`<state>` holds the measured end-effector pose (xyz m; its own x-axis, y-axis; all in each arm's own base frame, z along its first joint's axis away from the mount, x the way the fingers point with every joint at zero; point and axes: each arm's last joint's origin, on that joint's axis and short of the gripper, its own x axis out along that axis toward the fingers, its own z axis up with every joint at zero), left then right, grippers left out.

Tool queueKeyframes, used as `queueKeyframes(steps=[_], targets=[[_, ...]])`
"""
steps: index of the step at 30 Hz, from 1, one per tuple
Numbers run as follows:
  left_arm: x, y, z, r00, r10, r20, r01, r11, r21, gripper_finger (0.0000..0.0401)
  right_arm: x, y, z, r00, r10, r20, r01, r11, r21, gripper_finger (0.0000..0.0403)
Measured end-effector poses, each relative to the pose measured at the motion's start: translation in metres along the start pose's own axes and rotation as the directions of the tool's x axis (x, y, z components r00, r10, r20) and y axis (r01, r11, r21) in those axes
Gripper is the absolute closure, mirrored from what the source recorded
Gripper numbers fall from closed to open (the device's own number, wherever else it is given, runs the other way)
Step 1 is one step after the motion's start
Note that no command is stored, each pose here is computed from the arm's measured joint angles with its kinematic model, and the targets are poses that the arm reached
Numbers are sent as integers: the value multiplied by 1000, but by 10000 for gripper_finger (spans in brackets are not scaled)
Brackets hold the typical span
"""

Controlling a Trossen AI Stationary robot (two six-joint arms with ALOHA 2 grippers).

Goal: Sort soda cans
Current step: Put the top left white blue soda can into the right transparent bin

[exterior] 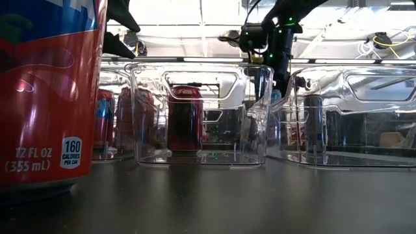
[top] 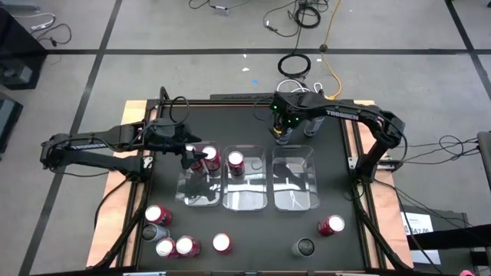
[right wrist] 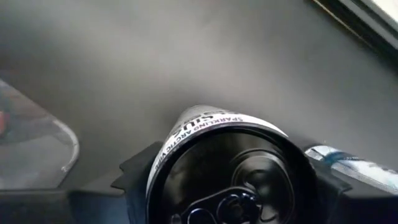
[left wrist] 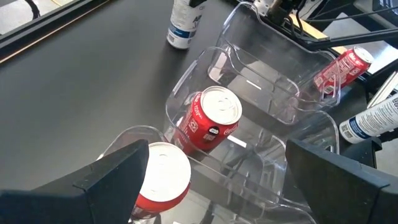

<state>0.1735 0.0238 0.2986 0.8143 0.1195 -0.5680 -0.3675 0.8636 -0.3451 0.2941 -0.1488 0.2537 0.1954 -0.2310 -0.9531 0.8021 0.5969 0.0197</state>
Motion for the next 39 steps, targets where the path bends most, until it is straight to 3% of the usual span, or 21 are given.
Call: queueKeyframes(steps=[9,14,22,31,39], targets=[[0,0,0,1000,0,1,0,1000,1,16,-61,-13,-14,987,66,149,-77,995,69,147],[0,0,0,1000,-2,3,2,1000,4,16,-100,-14,-33,960,137,244,-170,978,118,147],[0,0,0,1000,-2,4,2,993,117,16,-150,-4,-74,898,215,383,-310,928,207,147],[0,0,0,1000,-2,4,2,991,137,16,-159,37,-110,882,332,335,-425,866,262,147],[0,0,0,1000,-2,4,2,991,137,16,-147,60,-136,938,241,251,-326,859,395,147]])
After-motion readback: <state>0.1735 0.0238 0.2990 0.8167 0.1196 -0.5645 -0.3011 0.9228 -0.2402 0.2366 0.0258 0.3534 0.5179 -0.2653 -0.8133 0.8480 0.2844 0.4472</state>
